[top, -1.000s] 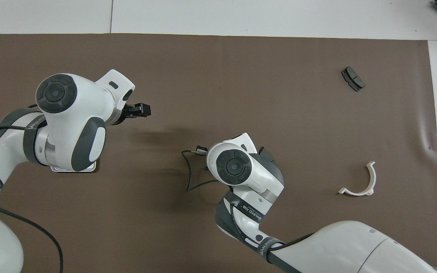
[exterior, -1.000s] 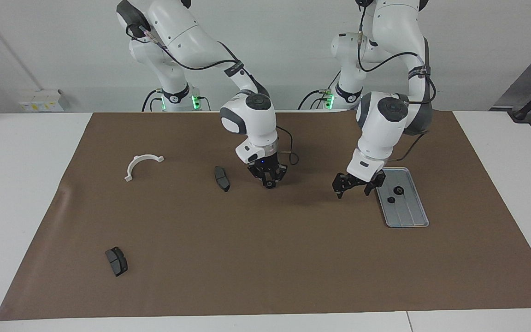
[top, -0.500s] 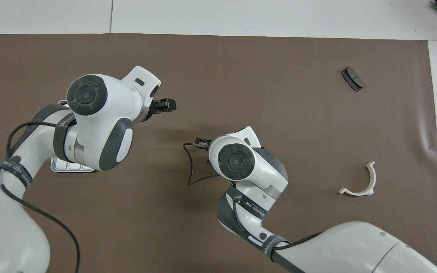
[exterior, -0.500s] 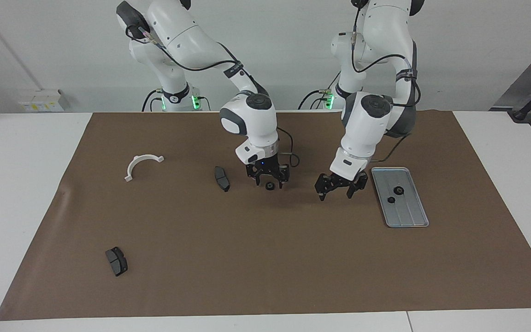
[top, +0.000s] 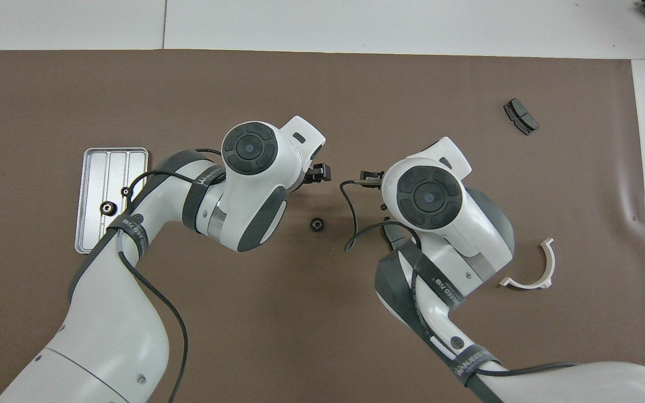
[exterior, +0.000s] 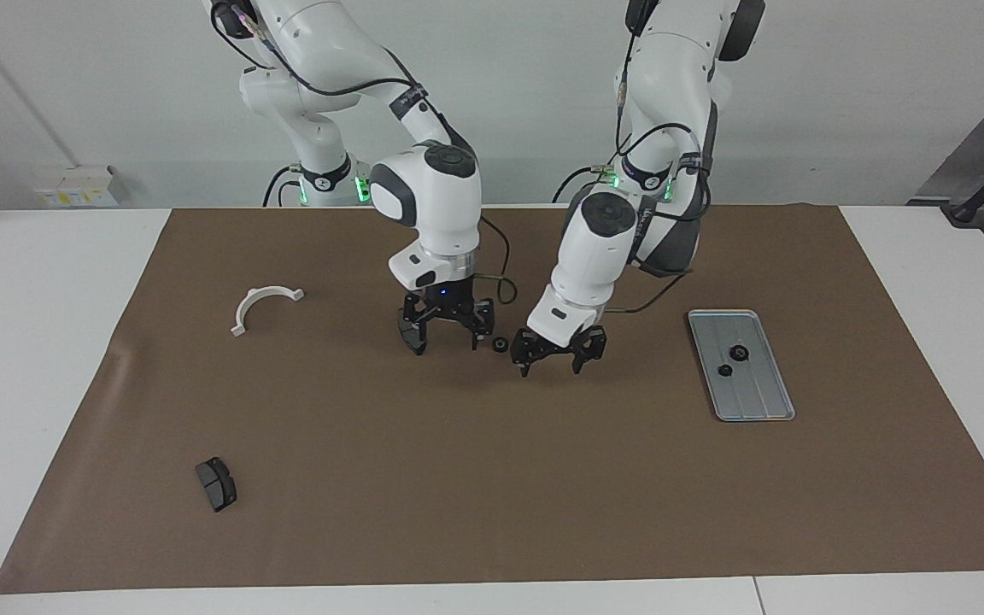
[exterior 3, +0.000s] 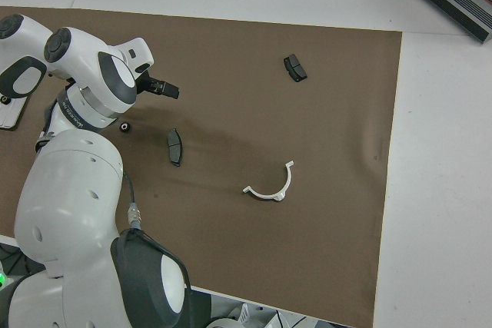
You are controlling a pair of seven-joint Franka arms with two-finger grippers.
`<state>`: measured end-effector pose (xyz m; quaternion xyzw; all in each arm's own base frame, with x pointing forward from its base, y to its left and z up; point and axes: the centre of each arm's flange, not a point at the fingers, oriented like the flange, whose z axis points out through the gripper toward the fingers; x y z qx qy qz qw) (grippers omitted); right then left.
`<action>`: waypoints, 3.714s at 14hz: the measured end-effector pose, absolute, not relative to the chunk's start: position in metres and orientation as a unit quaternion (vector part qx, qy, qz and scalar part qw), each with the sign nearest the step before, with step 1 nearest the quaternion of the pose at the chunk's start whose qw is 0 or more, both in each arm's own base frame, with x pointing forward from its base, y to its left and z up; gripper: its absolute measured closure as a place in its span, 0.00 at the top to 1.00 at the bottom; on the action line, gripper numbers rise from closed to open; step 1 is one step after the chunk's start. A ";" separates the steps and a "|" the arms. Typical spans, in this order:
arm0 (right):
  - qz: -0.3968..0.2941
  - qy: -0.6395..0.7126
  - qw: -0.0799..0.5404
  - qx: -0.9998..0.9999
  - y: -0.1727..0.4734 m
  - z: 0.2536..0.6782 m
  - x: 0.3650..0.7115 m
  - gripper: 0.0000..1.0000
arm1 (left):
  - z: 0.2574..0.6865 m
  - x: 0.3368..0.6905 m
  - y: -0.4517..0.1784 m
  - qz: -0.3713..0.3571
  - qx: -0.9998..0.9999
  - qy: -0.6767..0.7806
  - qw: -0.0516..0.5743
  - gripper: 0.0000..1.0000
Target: Pick bearing gear from pile to tray
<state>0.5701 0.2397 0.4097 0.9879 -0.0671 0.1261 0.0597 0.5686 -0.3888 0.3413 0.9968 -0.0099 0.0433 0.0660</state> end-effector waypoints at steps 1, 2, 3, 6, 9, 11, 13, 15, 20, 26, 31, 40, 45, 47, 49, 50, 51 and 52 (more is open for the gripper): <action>0.119 -0.056 0.063 0.989 0.221 0.416 0.575 1.00 | 0.339 0.566 -0.392 0.043 0.997 -0.014 0.063 0.99; 0.112 -0.047 0.061 0.991 0.201 0.423 0.580 1.00 | 0.337 0.563 -0.396 0.041 0.997 -0.019 0.062 0.98; 0.107 -0.041 0.053 0.992 0.182 0.429 0.584 1.00 | 0.334 0.558 -0.401 0.037 0.997 -0.025 0.059 0.97; 0.100 -0.047 0.034 0.993 0.123 0.453 0.593 1.00 | 0.316 0.535 -0.416 0.021 0.998 -0.044 0.047 0.95; 0.089 -0.069 0.025 0.993 0.075 0.477 0.588 1.00 | 0.297 0.516 -0.420 0.007 0.998 -0.055 0.037 0.89; 0.075 -0.080 0.017 0.994 0.043 0.499 0.578 1.00 | 0.290 0.508 -0.419 0.001 0.998 -0.058 0.033 0.88; 0.063 -0.085 0.018 0.994 0.004 0.526 0.565 1.00 | 0.290 0.504 -0.419 0.000 0.998 -0.061 0.031 0.85; 0.047 -0.087 0.019 0.995 -0.025 0.555 0.554 1.00 | 0.291 0.503 -0.420 0.000 0.998 -0.062 0.032 0.80; 0.023 -0.077 0.020 0.997 -0.059 0.615 0.541 1.00 | 0.296 0.503 -0.420 0.004 0.997 -0.063 0.032 0.41; -0.011 -0.069 0.018 0.997 -0.049 0.612 0.536 1.00 | 0.297 0.502 -0.420 0.005 0.997 -0.064 0.032 0.35; -0.012 -0.069 0.014 0.997 -0.047 0.619 0.534 1.00 | 0.312 0.525 -0.401 0.002 0.999 -0.043 0.024 0.35; -0.017 -0.071 0.006 0.997 -0.047 0.619 0.533 1.00 | 0.355 0.652 -0.095 0.005 0.999 -0.032 0.030 0.35; -0.018 -0.066 0.007 0.998 -0.042 0.619 0.533 1.00 | 0.337 0.645 0.004 -0.009 0.995 -0.089 0.031 0.35; -0.018 -0.065 0.007 0.998 -0.040 0.619 0.534 1.00 | 0.334 0.641 0.019 0.001 0.995 -0.093 0.030 0.35; -0.018 -0.065 0.007 0.998 -0.040 0.619 0.534 1.00 | 0.326 0.638 0.025 0.023 0.995 -0.089 0.026 0.35; -0.018 -0.065 0.007 0.998 -0.040 0.619 0.534 1.00 | 0.321 0.635 0.026 0.030 0.995 -0.088 0.024 0.35; -0.018 -0.065 0.007 0.998 -0.040 0.619 0.534 1.00 | 0.318 0.634 0.026 0.034 0.995 -0.088 0.023 0.35; -0.018 -0.065 0.007 0.998 -0.040 0.619 0.534 1.00 | 0.317 0.634 0.026 0.036 0.995 -0.088 0.023 0.40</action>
